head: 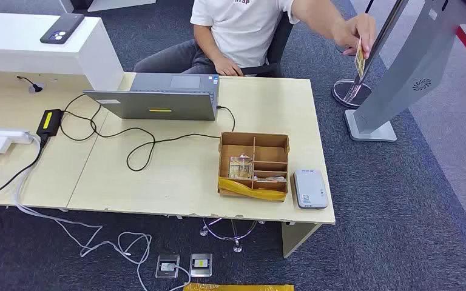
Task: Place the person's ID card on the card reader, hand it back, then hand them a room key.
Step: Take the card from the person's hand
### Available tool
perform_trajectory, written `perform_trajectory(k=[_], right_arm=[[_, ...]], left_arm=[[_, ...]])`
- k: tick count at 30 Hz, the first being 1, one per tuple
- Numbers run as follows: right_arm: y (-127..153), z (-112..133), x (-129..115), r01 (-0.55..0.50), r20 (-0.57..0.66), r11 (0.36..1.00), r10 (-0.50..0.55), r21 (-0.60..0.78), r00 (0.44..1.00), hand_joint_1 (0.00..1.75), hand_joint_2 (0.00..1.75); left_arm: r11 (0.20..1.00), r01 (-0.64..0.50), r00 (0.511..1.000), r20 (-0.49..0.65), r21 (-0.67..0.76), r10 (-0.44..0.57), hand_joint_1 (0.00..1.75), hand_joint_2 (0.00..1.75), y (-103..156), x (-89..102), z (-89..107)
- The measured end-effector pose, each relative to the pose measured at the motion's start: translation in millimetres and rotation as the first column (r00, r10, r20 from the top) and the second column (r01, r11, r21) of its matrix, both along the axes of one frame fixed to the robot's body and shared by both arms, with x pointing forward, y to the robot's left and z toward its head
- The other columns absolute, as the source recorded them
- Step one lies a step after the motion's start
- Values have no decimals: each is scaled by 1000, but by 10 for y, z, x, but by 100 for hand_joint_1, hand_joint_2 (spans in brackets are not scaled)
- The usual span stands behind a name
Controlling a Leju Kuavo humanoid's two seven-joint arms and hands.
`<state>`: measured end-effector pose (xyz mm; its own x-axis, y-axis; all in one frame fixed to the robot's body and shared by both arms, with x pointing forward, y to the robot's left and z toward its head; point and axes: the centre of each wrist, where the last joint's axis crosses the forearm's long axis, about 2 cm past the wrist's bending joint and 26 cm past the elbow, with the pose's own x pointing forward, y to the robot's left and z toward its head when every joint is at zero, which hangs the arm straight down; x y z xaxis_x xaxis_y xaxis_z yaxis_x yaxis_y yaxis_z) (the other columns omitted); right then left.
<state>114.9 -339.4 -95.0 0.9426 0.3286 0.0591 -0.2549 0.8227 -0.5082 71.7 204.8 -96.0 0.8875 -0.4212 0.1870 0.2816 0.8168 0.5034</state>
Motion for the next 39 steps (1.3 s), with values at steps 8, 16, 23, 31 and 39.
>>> perform_trajectory(k=[8,16,23,31,39], right_arm=[[-40,6,8,3,0,1000,-3,-8,1000,0,0],[-852,343,570,115,202,970,-71,-215,977,0,0],[-2103,1335,1370,290,481,843,-43,-453,876,0,0],[-2775,2552,2030,454,698,752,11,-477,716,0,175],[-2869,3919,2675,506,833,716,190,-480,520,0,175]], left_arm=[[1000,0,1000,0,0,0,0,0,0,0,0],[1000,18,1000,15,-13,-18,0,0,23,-2,-6],[999,43,999,22,-9,-43,0,0,76,-15,-17],[998,70,997,35,-6,-70,0,0,98,-25,-22],[995,100,994,49,0,-100,0,0,117,-22,-25]])
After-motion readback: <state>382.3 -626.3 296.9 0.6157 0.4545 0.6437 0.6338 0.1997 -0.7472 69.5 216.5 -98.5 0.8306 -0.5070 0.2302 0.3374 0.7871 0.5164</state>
